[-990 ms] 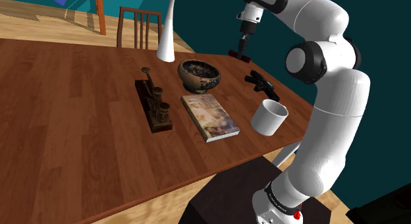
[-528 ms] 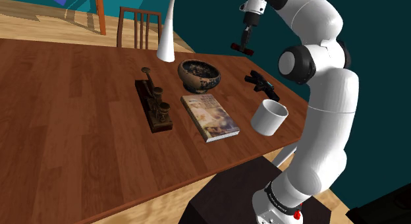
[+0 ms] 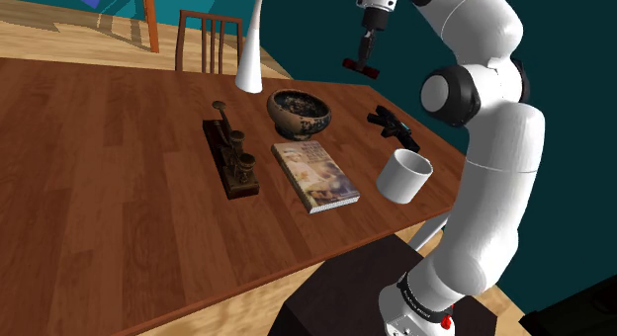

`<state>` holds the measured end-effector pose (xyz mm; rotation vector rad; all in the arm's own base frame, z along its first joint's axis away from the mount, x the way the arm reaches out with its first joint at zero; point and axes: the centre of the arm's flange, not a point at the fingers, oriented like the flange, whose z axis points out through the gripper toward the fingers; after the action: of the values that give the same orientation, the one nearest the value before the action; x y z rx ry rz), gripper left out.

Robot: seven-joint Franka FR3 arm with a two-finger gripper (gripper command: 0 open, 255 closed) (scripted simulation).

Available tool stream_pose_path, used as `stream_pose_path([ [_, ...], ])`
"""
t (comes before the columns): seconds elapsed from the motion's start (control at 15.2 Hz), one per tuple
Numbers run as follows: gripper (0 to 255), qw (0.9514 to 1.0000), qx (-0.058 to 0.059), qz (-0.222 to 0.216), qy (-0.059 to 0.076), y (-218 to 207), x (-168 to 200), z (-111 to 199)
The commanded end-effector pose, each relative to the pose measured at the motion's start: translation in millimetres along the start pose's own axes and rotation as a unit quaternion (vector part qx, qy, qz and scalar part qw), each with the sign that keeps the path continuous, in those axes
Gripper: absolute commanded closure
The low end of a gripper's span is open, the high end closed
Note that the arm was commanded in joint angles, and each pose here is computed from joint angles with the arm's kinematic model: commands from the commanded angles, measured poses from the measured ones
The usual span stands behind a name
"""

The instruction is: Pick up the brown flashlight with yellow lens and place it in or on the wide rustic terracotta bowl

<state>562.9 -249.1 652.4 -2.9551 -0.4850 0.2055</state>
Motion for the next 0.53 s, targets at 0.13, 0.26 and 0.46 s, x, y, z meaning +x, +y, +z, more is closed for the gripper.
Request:
stream_pose_path([
  [0.13,255,1.0,0.0,0.0,0.0,-49.6,17.2,8.2],
  [0.26,255,1.0,0.0,0.0,0.0,-74.3,25.9,11.3],
  [0.46,255,1.0,0.0,0.0,0.0,-111.4,38.9,16.0],
])
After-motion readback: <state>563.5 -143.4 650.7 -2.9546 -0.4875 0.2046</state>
